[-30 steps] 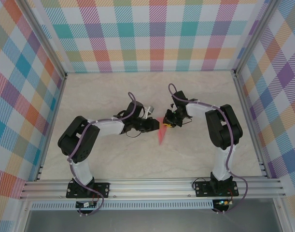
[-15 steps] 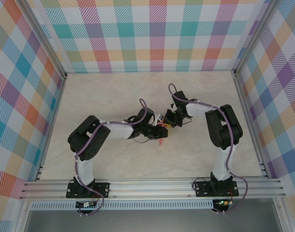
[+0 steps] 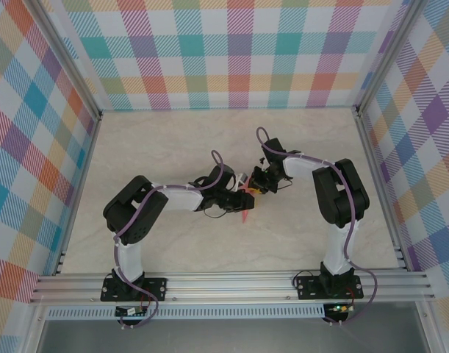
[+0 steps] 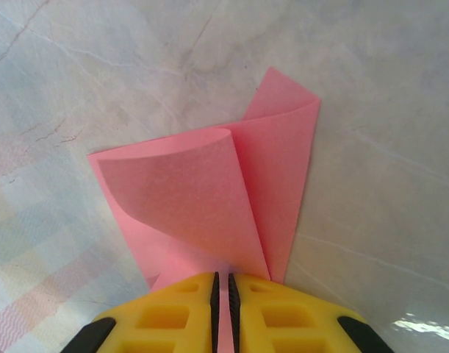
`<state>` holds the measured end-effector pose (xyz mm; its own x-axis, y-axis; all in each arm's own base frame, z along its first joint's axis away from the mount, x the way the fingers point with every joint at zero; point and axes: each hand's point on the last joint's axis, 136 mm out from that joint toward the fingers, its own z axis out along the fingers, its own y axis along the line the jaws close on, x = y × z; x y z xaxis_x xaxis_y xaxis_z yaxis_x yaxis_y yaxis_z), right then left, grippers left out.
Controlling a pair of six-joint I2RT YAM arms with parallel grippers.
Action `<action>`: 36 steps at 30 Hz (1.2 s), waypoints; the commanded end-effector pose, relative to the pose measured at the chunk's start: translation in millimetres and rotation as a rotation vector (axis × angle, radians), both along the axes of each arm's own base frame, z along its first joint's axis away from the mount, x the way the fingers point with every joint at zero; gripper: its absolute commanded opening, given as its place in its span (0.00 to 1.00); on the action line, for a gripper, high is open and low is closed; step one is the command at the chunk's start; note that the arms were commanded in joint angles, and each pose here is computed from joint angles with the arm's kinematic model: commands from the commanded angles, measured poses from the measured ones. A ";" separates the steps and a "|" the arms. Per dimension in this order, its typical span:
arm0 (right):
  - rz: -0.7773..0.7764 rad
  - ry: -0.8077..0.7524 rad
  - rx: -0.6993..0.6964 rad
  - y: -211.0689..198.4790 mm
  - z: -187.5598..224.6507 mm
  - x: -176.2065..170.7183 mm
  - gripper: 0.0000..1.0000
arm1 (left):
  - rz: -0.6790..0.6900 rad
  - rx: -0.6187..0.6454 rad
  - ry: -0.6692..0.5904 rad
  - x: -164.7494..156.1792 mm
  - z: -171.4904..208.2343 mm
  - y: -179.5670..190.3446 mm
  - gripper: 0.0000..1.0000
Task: Fold a paper plane with a square sheet of paper (fold left side to right side)
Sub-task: Fold the wing for the fifth time at the center of the table.
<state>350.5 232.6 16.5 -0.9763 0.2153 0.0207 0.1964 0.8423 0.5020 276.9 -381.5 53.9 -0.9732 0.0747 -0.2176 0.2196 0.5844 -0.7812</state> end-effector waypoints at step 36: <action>0.047 -0.051 0.026 5.0 7.3 0.6 0.15 | 0.045 0.177 0.092 -20.5 -62.9 35.8 0.13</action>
<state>350.8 234.6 17.7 -0.9801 0.1983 0.0126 0.1766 0.8400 0.5130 272.8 -367.3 24.6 -0.9792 0.0559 -0.1948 0.1843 0.6457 -0.7410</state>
